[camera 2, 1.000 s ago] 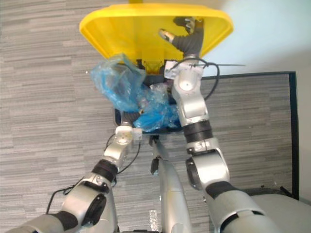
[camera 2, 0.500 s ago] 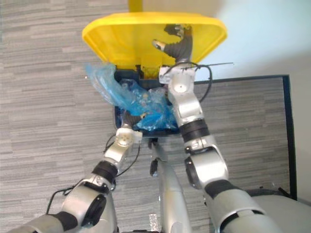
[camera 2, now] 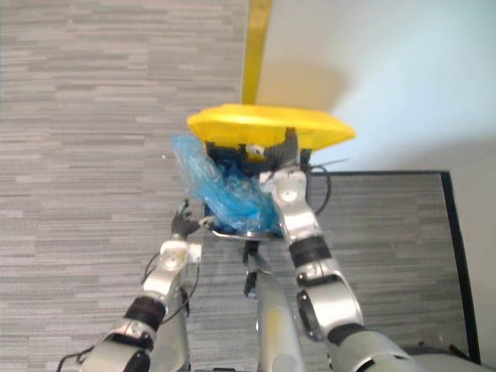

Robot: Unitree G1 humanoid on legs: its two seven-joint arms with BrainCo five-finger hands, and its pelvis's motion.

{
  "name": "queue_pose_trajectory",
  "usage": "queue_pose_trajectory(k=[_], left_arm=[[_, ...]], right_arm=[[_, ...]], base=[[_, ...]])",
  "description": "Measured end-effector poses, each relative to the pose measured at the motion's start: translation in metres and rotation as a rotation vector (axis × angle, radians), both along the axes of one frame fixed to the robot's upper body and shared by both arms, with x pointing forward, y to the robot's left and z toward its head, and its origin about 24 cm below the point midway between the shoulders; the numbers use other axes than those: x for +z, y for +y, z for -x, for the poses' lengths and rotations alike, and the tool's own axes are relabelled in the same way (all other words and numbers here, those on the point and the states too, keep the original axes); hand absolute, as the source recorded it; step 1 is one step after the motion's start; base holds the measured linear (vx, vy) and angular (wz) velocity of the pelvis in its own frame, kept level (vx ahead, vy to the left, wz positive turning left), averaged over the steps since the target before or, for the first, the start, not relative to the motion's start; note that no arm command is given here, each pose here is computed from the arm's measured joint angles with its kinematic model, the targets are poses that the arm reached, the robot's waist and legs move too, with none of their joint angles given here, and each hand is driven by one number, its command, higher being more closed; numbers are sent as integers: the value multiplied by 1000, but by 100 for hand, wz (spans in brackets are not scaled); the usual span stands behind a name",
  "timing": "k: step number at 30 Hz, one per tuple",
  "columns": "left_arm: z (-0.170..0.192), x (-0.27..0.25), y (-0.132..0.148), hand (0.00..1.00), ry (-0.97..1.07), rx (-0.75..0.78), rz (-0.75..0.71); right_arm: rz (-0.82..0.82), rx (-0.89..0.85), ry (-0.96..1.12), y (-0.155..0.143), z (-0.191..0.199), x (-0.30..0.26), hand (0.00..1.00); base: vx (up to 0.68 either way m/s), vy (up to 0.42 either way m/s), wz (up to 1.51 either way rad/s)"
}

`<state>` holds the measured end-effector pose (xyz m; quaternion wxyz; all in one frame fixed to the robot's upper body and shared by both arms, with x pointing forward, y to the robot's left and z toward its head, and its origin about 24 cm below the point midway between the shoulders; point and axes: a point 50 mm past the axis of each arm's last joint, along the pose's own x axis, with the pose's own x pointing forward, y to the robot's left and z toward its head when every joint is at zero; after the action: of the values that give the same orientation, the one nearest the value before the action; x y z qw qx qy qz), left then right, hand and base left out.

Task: Gather rubbish on tea table into small bin, then transfer packed bag to large trash can.

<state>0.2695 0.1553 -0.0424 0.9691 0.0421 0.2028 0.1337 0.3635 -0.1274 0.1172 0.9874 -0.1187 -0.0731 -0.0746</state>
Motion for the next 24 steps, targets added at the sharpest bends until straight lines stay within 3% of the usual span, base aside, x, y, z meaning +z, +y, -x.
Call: queue_pose_trajectory(k=[3,5,9,12,16,24], left_arm=[[37,-36,22,0,154,115,48],[71,-65,29,0,299,181,82],[94,-80,37,0,388,252,100],[116,-95,23,0,495,239,130],[122,-99,29,0,531,254,129],[133,-106,25,0,571,306,204]], right_arm=[[12,3,124,-2,21,-44,0],[-17,-9,287,-10,57,-98,0],[-95,-35,532,-8,114,-163,0],[-158,-152,778,-29,166,-216,0],[-231,-353,1047,-56,235,-260,0],[-257,-424,1154,-61,254,-271,0]], base=[[-21,4,0],[-149,37,-2],[-46,-117,39],[-53,-30,-46],[-12,-49,-27],[-31,20,-20]])
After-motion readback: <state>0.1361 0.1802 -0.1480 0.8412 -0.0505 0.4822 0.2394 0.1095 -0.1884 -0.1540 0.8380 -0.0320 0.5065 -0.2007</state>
